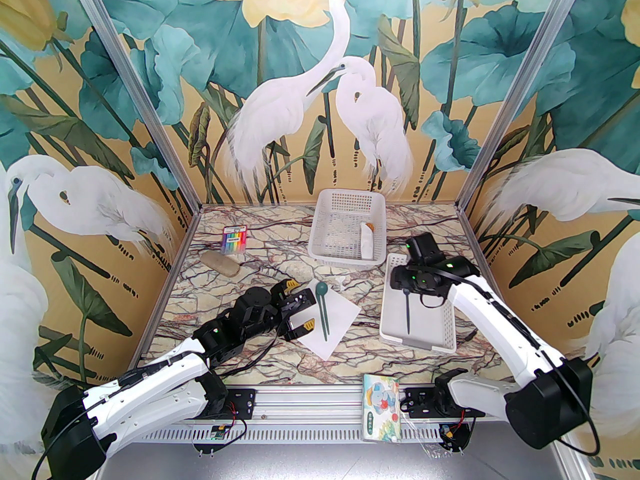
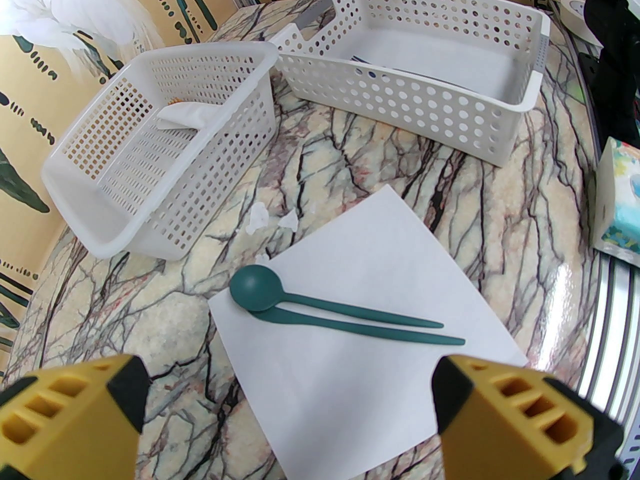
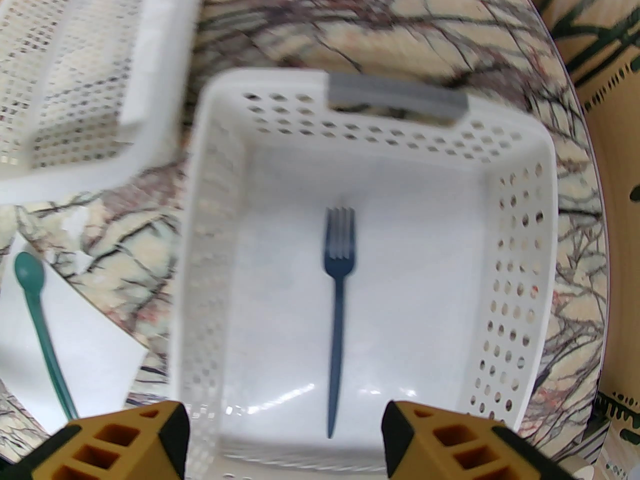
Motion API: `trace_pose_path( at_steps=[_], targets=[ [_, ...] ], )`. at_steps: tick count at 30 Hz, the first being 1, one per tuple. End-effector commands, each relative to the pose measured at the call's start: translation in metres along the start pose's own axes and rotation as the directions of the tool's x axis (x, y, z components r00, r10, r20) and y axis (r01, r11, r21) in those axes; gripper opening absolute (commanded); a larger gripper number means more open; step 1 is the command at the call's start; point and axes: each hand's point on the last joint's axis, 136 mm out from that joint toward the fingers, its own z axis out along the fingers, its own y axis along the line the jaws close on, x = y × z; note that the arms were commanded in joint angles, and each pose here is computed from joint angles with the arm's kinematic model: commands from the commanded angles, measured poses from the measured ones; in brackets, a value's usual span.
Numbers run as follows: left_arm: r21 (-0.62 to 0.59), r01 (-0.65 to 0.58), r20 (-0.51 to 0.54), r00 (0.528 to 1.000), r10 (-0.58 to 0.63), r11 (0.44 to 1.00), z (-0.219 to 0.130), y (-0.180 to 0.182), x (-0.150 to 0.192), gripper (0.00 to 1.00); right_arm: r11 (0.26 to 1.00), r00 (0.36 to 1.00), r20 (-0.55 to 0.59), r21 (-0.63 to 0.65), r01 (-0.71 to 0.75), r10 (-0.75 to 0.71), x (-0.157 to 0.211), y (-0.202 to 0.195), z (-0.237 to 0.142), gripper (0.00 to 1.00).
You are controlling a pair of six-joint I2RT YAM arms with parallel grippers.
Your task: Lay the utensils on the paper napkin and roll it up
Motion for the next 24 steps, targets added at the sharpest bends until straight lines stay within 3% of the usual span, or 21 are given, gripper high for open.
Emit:
trace_pose_path(
  at_steps=[1,24],
  targets=[
    [0.040,-0.013,-0.002,1.000,0.013,0.999,0.001,-0.009,0.001,0.99,1.000,0.998,-0.063,-0.005,0.007,-0.008,0.016,-0.009,0.013,0.71],
    [0.061,-0.034,0.004,0.999,0.033,0.998,0.001,-0.015,0.000,0.99,0.998,0.973,-0.225,-0.011,-0.061,0.057,0.028,-0.023,0.094,0.62]
  ],
)
